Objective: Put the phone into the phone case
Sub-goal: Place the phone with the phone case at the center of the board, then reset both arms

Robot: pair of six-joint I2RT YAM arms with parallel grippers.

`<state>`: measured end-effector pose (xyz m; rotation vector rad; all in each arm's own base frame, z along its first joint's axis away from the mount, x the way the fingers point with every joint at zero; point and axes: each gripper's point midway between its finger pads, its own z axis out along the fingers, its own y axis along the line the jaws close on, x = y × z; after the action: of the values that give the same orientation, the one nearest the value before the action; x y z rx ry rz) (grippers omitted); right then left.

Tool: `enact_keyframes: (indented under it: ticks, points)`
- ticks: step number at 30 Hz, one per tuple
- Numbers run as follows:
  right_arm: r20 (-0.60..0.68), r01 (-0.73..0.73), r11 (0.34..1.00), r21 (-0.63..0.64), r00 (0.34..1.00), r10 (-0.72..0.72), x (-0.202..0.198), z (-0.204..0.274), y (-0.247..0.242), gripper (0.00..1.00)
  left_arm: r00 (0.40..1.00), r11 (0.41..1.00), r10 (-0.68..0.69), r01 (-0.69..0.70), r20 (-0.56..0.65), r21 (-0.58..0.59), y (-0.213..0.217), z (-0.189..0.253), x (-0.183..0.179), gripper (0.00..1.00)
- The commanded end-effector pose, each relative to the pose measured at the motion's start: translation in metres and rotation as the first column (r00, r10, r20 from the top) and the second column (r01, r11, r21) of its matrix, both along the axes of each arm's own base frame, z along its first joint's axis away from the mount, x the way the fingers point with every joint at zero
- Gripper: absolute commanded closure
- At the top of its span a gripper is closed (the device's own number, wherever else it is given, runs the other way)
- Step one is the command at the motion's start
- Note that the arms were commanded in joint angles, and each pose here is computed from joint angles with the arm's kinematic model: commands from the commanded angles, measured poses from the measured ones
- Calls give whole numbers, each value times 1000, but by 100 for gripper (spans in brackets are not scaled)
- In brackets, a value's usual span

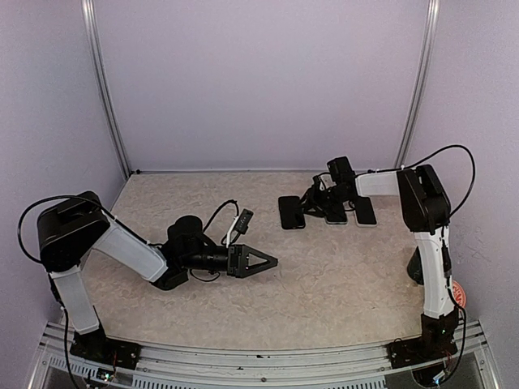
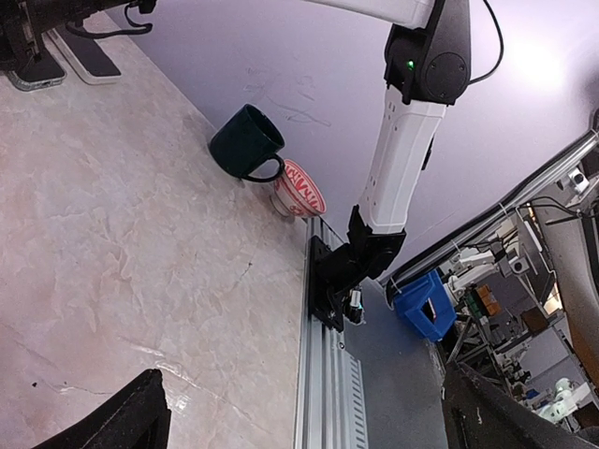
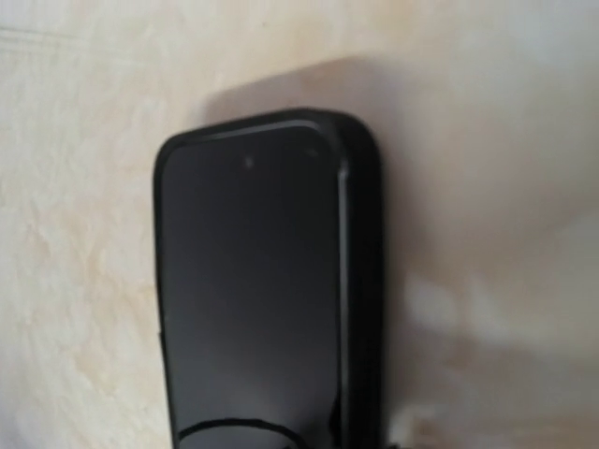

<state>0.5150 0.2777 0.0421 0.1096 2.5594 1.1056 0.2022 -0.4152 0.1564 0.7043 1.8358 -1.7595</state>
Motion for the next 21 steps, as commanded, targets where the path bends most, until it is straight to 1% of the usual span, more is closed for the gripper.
enact_keyframes:
  ticks: [1, 2, 3, 4, 10, 11, 12, 13, 18, 21]
  points:
    - [58, 29, 997, -65, 998, -25, 5, 26, -17, 61, 999, 1000, 5, -4, 46, -30, -3, 16, 0, 1]
    - [64, 27, 997, -68, 998, -23, 5, 28, -17, 60, 999, 1000, 8, -7, 45, -28, -3, 16, 1, 1]
    - [68, 29, 997, -75, 997, -24, 5, 29, -19, 57, 999, 1000, 10, -9, 47, -28, -3, 16, 1, 1]
    - [70, 30, 996, -85, 997, -24, 4, 30, -20, 53, 999, 1000, 11, -10, 48, -27, -3, 15, 1, 1]
    - [112, 25, 993, -112, 994, -13, 3, 47, -24, 36, 997, 999, 39, -39, 69, 1, -2, 11, 7, 1]
    - [122, 26, 993, -116, 992, -12, 3, 52, -25, 30, 996, 999, 45, -45, 76, 7, -2, 11, 8, 1]
    - [131, 27, 993, -118, 991, -12, 3, 56, -26, 8, 995, 998, 54, -55, 81, 15, -1, 10, 10, 1]
    - [142, 29, 992, -120, 990, -11, 3, 61, -27, 1, 994, 998, 60, -63, 89, 22, 0, 10, 12, 1]
    - [207, 27, 992, -126, 978, -1, 1, 93, -29, 1, 986, 989, 132, -139, 106, 57, 11, 13, 27, 1]
    - [256, 31, 991, -127, 967, 3, -3, 118, -32, 0, 970, 971, 214, -224, 112, 81, 25, 16, 44, 1]
